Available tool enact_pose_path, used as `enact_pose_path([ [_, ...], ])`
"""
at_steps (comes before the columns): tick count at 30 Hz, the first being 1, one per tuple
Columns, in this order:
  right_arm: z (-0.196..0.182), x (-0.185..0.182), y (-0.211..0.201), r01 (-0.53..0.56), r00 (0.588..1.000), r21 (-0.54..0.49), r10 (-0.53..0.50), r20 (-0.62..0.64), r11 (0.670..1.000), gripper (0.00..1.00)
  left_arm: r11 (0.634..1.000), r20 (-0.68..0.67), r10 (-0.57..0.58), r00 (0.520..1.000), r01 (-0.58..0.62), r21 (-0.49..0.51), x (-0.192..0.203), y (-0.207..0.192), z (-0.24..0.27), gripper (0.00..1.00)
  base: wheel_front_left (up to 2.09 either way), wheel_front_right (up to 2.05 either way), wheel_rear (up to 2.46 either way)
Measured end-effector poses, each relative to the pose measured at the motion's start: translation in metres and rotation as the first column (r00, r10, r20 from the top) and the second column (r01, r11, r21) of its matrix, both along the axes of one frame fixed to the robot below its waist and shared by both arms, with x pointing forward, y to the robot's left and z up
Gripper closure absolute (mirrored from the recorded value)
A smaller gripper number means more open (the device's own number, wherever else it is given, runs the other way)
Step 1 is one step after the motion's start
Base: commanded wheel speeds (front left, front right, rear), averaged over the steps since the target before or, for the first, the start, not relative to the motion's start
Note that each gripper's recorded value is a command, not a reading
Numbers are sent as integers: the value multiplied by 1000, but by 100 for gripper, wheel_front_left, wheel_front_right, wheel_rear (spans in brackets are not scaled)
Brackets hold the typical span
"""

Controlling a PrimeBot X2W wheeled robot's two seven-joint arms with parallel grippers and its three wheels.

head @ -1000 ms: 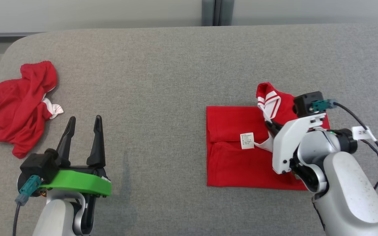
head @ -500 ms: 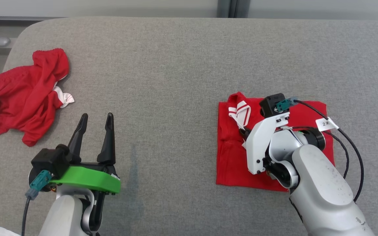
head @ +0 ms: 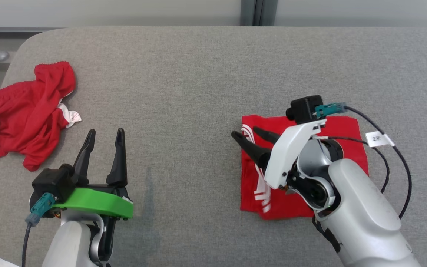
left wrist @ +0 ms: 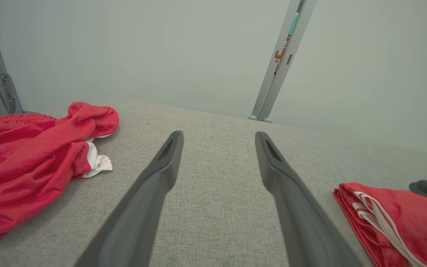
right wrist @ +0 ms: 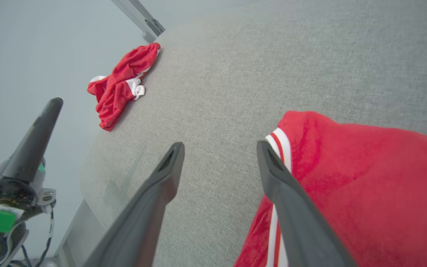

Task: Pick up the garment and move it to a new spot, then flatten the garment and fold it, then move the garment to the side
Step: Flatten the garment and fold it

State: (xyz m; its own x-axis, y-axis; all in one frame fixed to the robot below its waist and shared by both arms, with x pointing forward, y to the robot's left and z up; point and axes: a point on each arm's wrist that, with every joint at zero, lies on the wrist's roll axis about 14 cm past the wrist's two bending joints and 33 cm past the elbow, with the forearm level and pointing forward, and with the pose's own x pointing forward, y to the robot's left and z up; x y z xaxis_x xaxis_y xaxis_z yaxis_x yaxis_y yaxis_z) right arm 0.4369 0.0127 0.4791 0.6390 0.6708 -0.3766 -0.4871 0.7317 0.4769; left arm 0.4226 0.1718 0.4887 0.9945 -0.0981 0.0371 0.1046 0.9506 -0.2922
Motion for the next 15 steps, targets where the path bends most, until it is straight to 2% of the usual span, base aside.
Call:
enact_pose_path([
  [3, 44, 12, -6, 54, 991, 125, -68, 115, 991, 0, 1000, 10, -5, 1000, 5, 1, -1, -2, 4, 0, 0, 0, 0],
  [6, 79, 26, -38, 157, 946, 163, -196, 260, 974, 0, 1000, 23, -10, 1000, 10, 1, -2, -3, 9, 0, 0, 0, 0],
  [8, 81, 31, -69, 239, 907, 106, -261, 331, 965, 0, 1000, 28, -13, 1000, 13, 1, -4, -5, 11, 0, 0, 0, 0],
  [10, 83, 32, -100, 329, 864, 78, -334, 378, 941, 0, 1000, 31, -16, 999, 16, 2, -6, -5, 12, 0, 0, 0, 0],
  [12, 84, 29, -132, 421, 808, 49, -399, 434, 906, 0, 1000, 40, -19, 999, 19, 2, -8, -7, 16, 0, 0, 0, 0],
  [15, 74, 19, -169, 525, 750, -13, -456, 479, 851, 0, 999, 43, -31, 999, 31, 8, -10, -10, 17, 0, 0, 0, 0],
])
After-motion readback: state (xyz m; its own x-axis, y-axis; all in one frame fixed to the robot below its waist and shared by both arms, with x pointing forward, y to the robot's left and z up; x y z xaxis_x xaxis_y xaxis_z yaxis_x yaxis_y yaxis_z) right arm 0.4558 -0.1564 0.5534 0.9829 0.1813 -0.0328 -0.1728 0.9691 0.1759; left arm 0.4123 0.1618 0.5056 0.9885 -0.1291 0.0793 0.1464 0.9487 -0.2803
